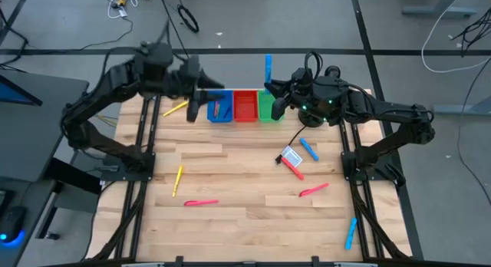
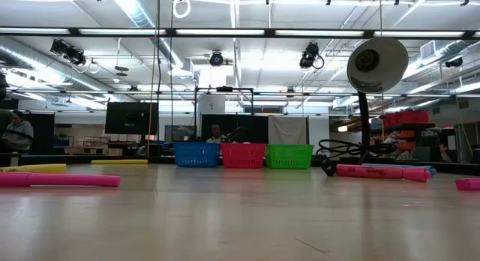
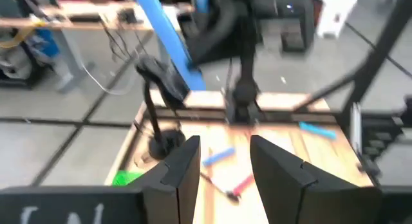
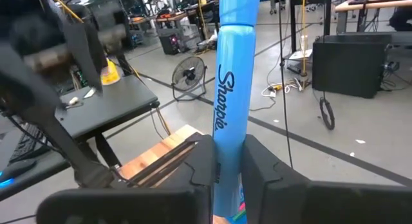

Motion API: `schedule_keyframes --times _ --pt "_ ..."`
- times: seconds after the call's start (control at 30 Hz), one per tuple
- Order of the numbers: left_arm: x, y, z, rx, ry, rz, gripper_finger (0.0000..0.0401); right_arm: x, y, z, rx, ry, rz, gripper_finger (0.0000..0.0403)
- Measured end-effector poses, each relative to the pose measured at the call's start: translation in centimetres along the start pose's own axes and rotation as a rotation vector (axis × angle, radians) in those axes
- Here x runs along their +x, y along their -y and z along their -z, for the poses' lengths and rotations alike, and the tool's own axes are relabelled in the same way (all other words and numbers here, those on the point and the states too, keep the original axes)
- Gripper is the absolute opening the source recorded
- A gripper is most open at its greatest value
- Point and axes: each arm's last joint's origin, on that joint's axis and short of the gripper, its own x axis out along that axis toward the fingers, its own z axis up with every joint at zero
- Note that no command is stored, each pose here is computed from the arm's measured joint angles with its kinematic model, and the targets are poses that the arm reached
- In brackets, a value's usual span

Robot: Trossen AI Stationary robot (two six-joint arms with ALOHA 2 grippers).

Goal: Pick & Place Markers
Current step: Put the top left blue highlighter into the green bin

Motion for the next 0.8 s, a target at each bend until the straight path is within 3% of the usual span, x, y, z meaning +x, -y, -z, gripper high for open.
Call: schedule_keyframes --times 0.17,0.37,0.63,0.8 --pt "0.9 1.1 4.3 -0.063 -0.062 0.037 0.0142 0.0 0.0 0.0 0.0 0.001 0.0 0.0034" --pt "1.1 2.0 8.3 -0.134 0.092 0.057 0.0142 0.1 0.3 -0.1 0.026 0.017 0.054 0.0034" --pt "0.0 2.3 11.9 -0.227 0.252 0.029 0.0142 0.6 1.4 -0.1 0.148 0.03 0.155 0.0034" --pt "-0.7 2.5 13.4 -0.291 0.274 -0.008 0.0142 1.6 2.2 0.0 0.161 0.066 0.272 0.0034"
